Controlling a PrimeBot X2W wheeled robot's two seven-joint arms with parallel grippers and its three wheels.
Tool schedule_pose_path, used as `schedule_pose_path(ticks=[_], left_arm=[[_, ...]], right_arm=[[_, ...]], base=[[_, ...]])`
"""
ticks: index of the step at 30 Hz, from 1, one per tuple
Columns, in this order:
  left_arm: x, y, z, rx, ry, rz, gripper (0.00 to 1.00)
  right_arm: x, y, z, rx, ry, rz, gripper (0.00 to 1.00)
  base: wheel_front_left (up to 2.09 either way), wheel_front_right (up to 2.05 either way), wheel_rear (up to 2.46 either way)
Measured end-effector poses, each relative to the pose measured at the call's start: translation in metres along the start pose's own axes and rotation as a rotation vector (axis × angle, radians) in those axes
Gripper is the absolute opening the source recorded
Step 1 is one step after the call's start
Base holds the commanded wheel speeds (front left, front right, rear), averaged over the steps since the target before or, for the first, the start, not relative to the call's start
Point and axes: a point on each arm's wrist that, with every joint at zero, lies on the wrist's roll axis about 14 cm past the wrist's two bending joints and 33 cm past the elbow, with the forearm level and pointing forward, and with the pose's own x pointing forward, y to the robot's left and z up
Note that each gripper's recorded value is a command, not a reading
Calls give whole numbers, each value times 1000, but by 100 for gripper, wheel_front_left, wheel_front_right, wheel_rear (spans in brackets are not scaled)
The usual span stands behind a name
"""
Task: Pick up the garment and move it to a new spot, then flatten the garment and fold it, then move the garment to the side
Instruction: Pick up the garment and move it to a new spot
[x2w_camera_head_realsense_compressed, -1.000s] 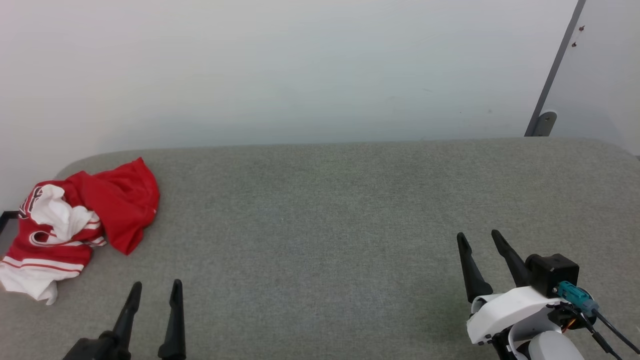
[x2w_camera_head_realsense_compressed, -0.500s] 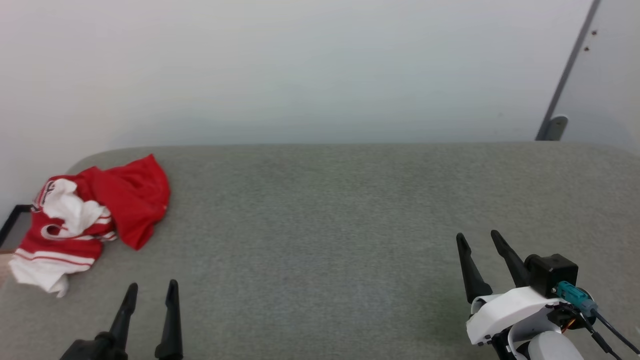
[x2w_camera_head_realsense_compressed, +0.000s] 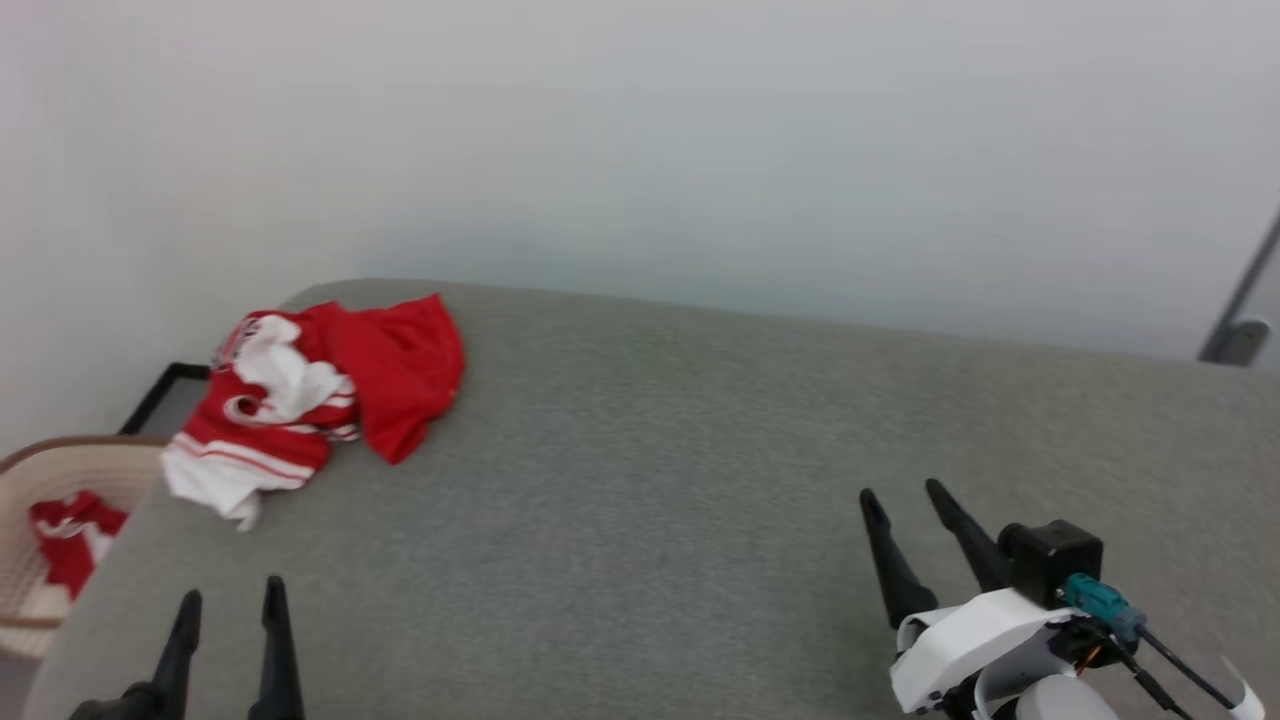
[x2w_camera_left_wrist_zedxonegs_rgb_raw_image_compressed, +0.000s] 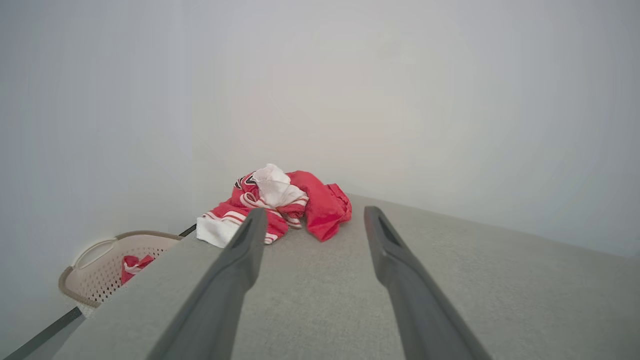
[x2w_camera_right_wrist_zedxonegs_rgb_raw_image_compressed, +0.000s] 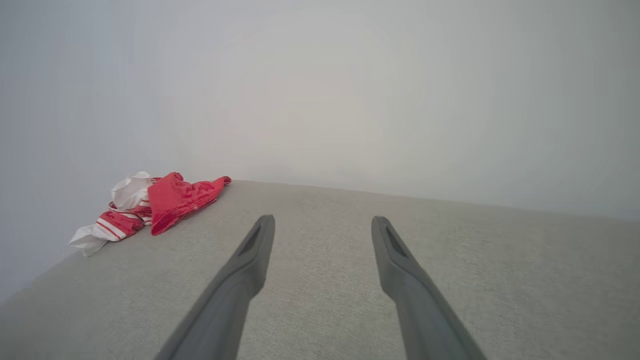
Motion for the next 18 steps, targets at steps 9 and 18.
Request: schedule_pose_path(ticks=[9,18], left_arm=[[-34,45,15,14,-14,123,100],[-38,66,26,-2,-1,158,100]], right_arm=[[15,53,-7,16,24,151,100],[25,70,-10,8,31,201,100]], base=[[0,0,0],[0,0,0]])
